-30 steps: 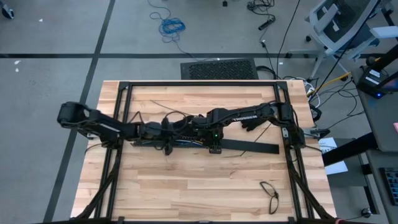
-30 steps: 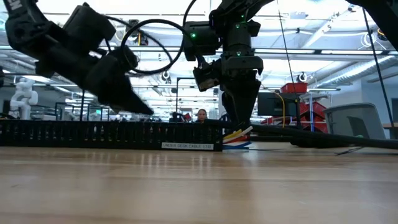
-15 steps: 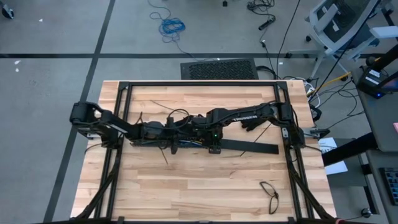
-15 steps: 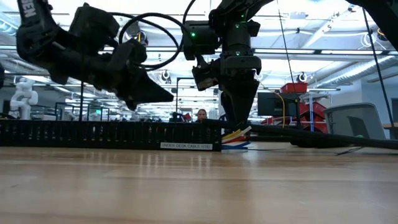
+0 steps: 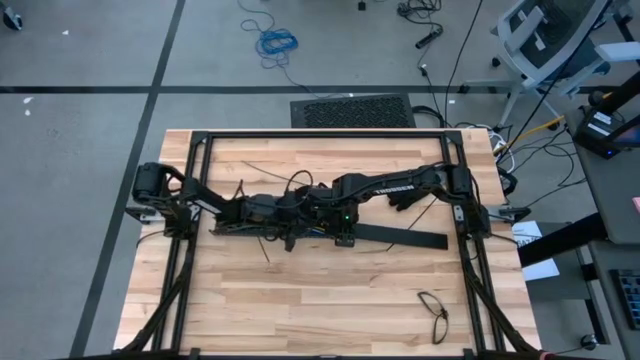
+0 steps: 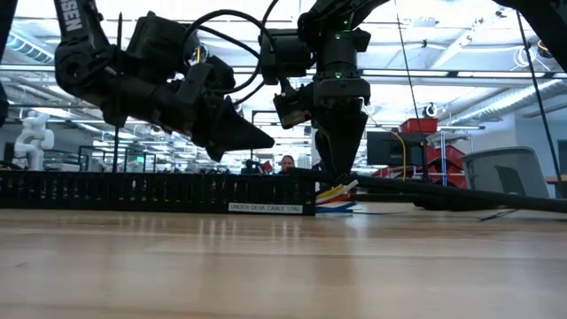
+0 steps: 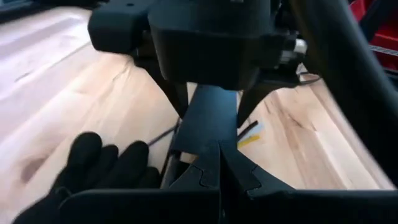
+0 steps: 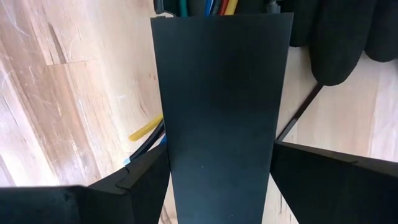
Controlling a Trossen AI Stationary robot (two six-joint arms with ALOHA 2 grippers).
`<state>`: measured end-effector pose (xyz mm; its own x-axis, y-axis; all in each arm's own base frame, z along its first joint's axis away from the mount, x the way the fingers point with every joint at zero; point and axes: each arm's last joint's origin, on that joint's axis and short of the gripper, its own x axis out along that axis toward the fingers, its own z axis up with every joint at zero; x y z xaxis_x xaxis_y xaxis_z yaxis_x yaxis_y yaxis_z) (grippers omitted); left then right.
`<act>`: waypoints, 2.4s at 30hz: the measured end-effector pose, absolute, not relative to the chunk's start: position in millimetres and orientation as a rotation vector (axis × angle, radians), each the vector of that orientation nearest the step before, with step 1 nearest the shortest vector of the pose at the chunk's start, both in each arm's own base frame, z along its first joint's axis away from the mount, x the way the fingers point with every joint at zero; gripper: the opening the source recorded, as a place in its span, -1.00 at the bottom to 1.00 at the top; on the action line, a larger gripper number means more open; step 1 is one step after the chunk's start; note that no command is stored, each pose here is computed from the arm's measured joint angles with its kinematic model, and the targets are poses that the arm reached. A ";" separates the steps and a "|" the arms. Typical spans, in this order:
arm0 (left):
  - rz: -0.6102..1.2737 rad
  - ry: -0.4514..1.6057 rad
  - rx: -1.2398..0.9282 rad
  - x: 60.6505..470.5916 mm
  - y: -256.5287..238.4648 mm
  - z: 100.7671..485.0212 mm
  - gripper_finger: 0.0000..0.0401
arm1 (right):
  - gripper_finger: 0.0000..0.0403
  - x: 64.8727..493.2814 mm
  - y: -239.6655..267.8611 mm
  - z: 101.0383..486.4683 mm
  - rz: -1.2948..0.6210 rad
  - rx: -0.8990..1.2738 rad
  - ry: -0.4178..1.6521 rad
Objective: Ziptie cables
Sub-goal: Close the cable duct
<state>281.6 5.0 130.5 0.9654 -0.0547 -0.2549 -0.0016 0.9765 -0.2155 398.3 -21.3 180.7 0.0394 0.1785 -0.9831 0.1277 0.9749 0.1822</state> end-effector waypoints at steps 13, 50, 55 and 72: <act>-0.039 0.266 -0.210 283.8 4.5 131.9 -1.00 | 0.27 397.7 -20.3 180.7 0.083 0.204 1.540; -0.091 0.314 -0.105 292.0 -3.5 131.9 -1.00 | 0.27 399.3 -20.1 180.7 0.118 0.163 1.520; -0.090 0.310 -0.106 306.5 -0.6 130.0 -1.00 | 0.27 399.6 -20.1 180.4 0.124 0.161 1.517; -0.105 0.324 -0.119 321.1 -1.6 122.8 -1.00 | 0.27 396.7 -19.7 179.6 0.135 0.154 1.545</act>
